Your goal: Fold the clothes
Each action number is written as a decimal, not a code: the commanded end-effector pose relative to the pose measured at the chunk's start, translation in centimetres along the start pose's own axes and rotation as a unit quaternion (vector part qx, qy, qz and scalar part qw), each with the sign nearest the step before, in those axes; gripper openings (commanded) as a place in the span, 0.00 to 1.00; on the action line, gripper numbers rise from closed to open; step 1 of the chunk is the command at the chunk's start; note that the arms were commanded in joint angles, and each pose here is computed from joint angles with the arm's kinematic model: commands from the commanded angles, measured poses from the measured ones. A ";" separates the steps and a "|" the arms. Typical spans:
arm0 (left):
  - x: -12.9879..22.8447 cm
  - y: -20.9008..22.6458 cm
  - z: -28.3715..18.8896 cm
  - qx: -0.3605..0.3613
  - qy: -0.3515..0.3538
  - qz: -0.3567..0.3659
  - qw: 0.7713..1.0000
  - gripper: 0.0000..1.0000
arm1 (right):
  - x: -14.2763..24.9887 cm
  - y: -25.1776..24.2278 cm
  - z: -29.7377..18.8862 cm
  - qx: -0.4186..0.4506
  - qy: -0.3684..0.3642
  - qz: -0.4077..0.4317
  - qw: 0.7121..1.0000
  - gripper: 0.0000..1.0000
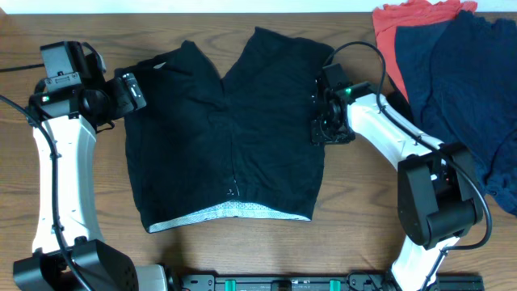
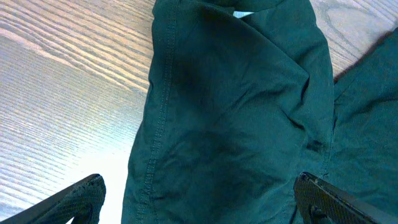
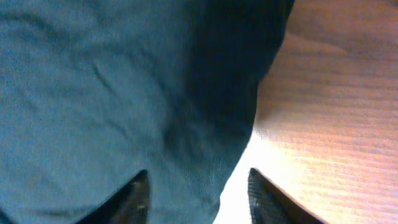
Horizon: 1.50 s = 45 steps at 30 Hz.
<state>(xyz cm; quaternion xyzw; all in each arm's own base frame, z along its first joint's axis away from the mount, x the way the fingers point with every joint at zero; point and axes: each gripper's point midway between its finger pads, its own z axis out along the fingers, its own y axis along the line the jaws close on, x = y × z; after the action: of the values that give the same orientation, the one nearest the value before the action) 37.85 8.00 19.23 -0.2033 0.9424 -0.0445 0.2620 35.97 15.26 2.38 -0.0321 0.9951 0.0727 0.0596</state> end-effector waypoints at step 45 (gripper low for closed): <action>0.2 -0.2 -0.5 0.005 0.005 -0.003 1.000 0.98 | -3.2 -0.2 3.0 -0.270 -0.009 0.017 0.963 0.60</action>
<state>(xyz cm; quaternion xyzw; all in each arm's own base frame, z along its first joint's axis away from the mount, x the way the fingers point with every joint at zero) 37.34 7.67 18.93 -0.2035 0.9454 -0.0505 0.2494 42.48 13.52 1.09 -0.0313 0.9553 0.2658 0.1252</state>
